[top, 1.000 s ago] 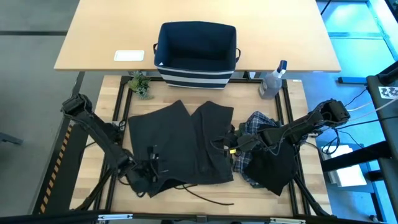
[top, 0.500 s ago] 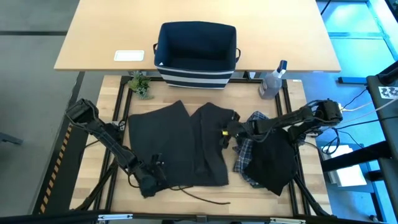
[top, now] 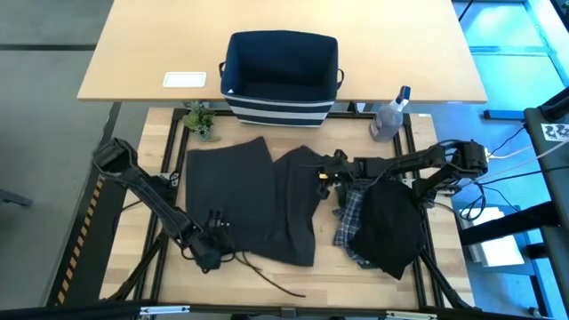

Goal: Fold Laundry from Bin
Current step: Fold the black shorts

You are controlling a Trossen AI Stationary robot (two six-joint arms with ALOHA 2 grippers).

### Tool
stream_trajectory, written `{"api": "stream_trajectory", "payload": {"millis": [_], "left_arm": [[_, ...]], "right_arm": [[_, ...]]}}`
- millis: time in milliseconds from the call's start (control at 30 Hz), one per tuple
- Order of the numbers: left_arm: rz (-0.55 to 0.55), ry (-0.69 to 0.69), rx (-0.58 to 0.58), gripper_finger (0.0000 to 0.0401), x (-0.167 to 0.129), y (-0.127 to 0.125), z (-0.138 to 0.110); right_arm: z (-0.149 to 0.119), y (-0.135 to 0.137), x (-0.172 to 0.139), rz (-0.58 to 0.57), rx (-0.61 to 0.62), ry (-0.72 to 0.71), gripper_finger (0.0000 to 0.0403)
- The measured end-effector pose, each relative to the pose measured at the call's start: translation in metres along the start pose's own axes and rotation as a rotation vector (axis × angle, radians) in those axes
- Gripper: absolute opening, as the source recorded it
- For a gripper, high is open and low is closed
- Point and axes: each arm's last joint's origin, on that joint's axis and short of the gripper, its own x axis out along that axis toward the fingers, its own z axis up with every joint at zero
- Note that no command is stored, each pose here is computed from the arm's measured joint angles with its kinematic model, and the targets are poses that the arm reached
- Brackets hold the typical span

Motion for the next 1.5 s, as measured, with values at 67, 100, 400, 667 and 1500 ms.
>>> {"api": "stream_trajectory", "payload": {"millis": [67, 100, 400, 667, 1500], "left_arm": [[0.052, -0.105, 0.026, 0.0233, -0.010, -0.001, 0.011], [0.072, -0.172, 0.022, 0.0234, -0.017, -0.002, 0.020], [0.261, -0.486, -0.013, 0.0234, -0.037, -0.007, 0.050], [0.166, -0.461, -0.019, 0.0234, -0.036, -0.010, 0.052], [0.117, -0.462, -0.038, 0.0234, -0.037, -0.012, 0.053]], "right_arm": [[0.000, 0.001, 0.000, 0.002, -0.016, 0.002, 0.0021], [0.000, 0.001, 0.000, 0.005, -0.024, 0.000, 0.0014], [0.002, 0.006, -0.001, 0.083, 0.003, -0.018, 0.0013], [0.006, 0.009, -0.001, 0.151, 0.009, -0.049, 0.0006], [0.010, 0.011, -0.002, 0.193, -0.013, -0.082, 0.0008]]}}
